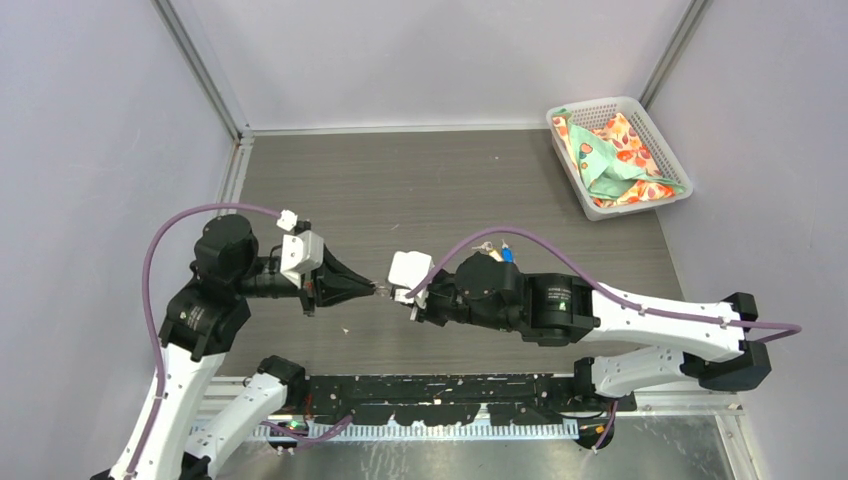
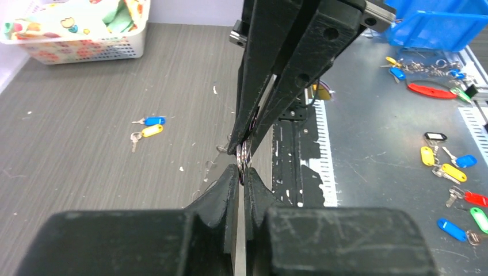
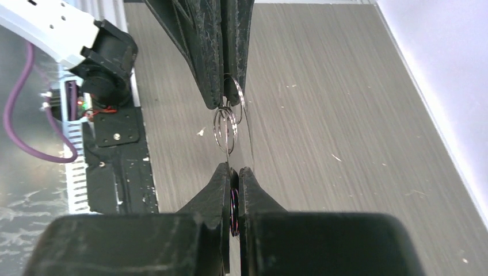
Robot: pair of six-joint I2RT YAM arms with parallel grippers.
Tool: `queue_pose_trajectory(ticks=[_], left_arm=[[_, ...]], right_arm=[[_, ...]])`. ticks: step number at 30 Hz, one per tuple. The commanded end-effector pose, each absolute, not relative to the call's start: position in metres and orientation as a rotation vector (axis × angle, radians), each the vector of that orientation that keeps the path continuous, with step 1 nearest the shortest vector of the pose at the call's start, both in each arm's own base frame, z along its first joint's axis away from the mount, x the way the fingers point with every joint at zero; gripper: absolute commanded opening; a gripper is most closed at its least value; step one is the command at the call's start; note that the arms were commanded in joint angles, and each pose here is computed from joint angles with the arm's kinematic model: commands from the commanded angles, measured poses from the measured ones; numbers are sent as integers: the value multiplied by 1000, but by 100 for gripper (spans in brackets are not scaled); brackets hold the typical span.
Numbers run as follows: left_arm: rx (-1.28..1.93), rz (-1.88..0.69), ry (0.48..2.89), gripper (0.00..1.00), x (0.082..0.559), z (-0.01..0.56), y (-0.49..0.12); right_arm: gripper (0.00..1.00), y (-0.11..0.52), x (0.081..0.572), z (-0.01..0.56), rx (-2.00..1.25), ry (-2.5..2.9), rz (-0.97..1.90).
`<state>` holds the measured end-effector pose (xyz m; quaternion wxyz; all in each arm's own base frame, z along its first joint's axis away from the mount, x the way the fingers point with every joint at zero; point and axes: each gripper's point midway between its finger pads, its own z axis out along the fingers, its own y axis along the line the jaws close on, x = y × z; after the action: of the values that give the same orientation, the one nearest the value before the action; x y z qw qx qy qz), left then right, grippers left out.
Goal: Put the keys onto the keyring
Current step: Adjust the keyring.
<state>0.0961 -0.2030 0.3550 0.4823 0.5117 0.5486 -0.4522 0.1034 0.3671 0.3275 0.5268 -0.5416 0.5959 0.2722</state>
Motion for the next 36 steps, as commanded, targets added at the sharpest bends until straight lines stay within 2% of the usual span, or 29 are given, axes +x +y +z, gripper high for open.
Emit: queue_pose_trajectory(ticks=[1, 4, 5, 6, 9, 13, 18, 25, 36], left_arm=[[1199, -1052, 1330, 3, 108, 365, -204], [1202, -1057, 1327, 1, 107, 365, -203], [1202, -1054, 1327, 1, 107, 364, -203], [1199, -1046, 1327, 1, 107, 364, -203], [1213, -1024, 1313, 0, 106, 362, -201], [1261, -1050, 1286, 0, 96, 359, -201], [1293, -1092, 1273, 1, 88, 362, -202], [1301, -1146, 1297, 0, 83, 362, -203], [1340, -1270, 1269, 1, 63, 365, -203]], right_arm=[[1, 366, 116, 363, -1215, 1381, 535], [1, 370, 113, 363, -1231, 1378, 499], [5, 372, 111, 363, -1236, 1374, 501], [18, 372, 108, 363, -1247, 1368, 516], [42, 371, 93, 367, -1276, 1326, 611], [53, 365, 71, 387, -1281, 1203, 763], [53, 367, 53, 389, -1394, 1134, 818], [48, 373, 33, 392, -1507, 1056, 907], [48, 381, 42, 382, -1561, 1072, 865]])
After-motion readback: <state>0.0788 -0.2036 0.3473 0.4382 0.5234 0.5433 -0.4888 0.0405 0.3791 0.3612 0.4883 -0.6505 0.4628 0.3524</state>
